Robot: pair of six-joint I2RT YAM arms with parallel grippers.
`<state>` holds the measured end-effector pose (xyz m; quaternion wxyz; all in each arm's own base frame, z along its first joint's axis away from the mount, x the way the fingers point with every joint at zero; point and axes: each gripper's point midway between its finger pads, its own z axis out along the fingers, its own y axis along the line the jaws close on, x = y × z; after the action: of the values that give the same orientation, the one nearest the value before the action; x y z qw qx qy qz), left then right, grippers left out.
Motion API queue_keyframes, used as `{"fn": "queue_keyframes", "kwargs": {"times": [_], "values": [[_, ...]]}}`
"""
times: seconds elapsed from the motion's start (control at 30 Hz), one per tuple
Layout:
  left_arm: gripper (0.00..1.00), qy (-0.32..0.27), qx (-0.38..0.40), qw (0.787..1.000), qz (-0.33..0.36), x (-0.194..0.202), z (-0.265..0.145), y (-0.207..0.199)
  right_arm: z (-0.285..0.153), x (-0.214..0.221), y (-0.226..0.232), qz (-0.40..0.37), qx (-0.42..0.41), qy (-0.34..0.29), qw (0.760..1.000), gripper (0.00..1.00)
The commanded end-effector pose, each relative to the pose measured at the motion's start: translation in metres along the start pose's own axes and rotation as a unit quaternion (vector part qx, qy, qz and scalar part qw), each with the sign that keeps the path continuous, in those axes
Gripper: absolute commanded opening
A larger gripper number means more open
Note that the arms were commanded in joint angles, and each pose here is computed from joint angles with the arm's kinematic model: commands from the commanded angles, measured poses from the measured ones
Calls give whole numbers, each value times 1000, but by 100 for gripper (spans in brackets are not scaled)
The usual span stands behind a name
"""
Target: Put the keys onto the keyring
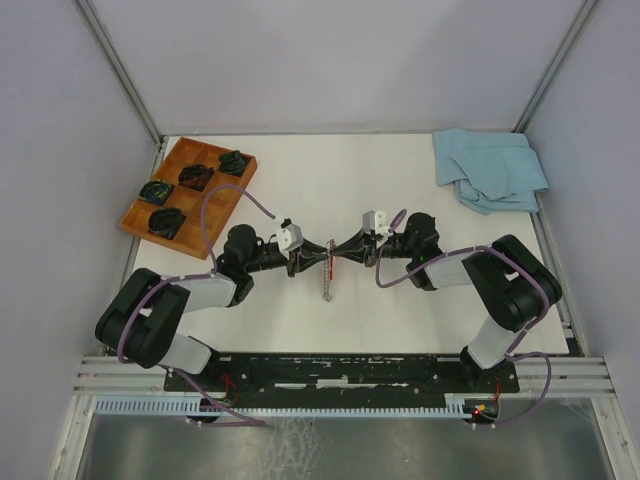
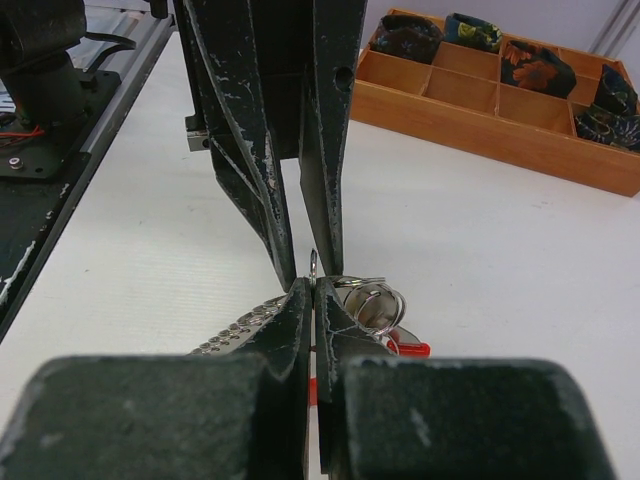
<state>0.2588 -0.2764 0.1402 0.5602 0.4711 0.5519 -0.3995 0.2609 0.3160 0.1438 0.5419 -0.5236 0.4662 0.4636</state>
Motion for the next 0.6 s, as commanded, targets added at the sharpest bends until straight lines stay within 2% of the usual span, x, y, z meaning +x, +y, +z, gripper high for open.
{"fn": "queue_keyframes", "kwargs": {"times": [0.0, 0.57], "values": [[27, -20, 9, 998, 60, -23, 2, 7, 2, -13, 2, -16, -21, -16, 1000, 1], [23, -27, 29, 997, 71, -30, 4, 3, 3, -12, 5, -10, -34, -13, 999, 1]]}}
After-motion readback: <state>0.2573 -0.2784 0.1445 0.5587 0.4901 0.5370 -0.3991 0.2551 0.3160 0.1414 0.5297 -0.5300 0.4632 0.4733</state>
